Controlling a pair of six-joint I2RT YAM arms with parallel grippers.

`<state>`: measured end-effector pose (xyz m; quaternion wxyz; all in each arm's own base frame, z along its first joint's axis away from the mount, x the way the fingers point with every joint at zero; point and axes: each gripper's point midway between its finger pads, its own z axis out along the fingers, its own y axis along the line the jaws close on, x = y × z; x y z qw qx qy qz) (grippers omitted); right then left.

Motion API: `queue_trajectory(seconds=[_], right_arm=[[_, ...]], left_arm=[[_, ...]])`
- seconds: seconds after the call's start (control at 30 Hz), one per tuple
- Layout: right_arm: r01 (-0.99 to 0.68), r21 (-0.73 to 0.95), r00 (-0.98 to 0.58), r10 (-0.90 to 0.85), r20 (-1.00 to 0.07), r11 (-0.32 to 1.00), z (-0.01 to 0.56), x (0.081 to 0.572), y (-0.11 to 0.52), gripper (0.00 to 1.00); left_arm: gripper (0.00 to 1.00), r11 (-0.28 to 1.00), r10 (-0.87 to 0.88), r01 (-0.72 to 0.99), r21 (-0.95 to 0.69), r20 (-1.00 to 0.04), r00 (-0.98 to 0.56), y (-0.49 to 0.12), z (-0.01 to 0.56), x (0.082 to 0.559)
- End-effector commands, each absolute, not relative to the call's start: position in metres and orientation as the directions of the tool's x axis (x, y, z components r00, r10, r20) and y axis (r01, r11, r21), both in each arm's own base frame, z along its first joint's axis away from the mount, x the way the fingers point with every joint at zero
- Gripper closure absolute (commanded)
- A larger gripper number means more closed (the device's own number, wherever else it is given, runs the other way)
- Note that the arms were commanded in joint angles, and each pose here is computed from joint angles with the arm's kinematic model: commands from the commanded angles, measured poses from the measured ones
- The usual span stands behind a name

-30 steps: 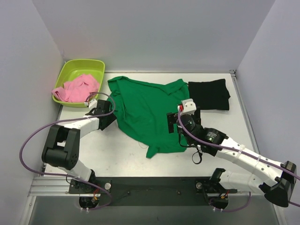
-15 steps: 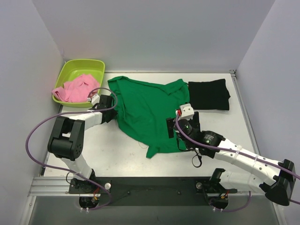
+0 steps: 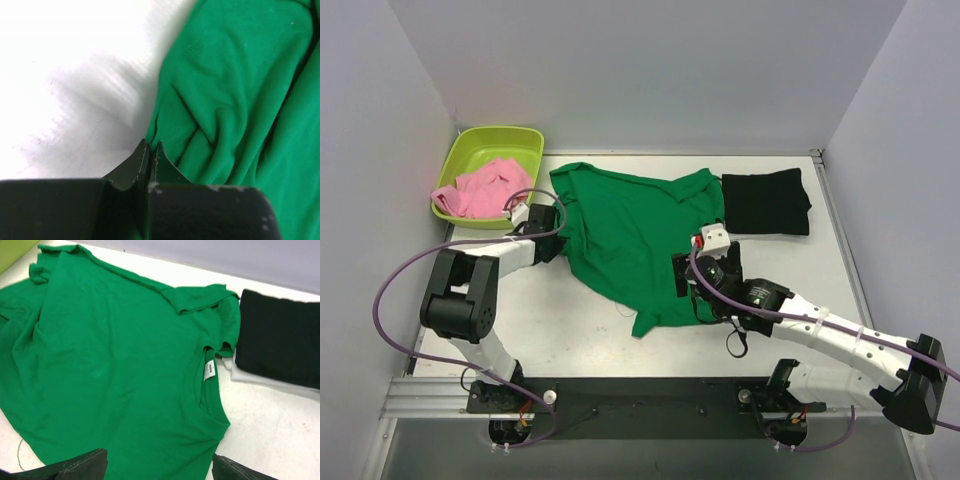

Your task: Fold and stack the t-shirts

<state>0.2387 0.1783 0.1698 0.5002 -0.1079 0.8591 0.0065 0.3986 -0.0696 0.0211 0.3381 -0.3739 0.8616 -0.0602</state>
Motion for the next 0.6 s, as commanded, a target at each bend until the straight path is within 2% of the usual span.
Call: queue_trajectory(seconds=[0.0, 0.23, 0.4, 0.57], right_arm=[[-0.165, -0.096, -0.557, -0.173, -0.812, 0.982, 0.144, 0.226, 0.174, 0.16], [-0.151, -0.058, -0.723, -0.15, -0.675, 0.987, 0.09, 0.195, 0.165, 0.18], [-0.145, -0.016, -0.794, -0.126, -0.595, 0.989, 0.06, 0.176, 0.168, 0.2], [-0.15, -0.016, -0.827, -0.134, -0.547, 0.989, 0.035, 0.173, 0.175, 0.27]], left_arm=[[1.0, 0.716, -0.68, -0.596, -0.363, -0.552, -0.482, -0.06, 0.039, 0.385], [1.0, 0.701, -0.702, -0.564, -0.436, -0.561, -0.439, -0.05, 0.079, 0.359], [1.0, 0.709, -0.695, -0.501, -0.496, -0.612, -0.377, -0.042, 0.133, 0.346], [1.0, 0.713, -0.69, -0.48, -0.511, -0.632, -0.352, -0.033, 0.157, 0.335]])
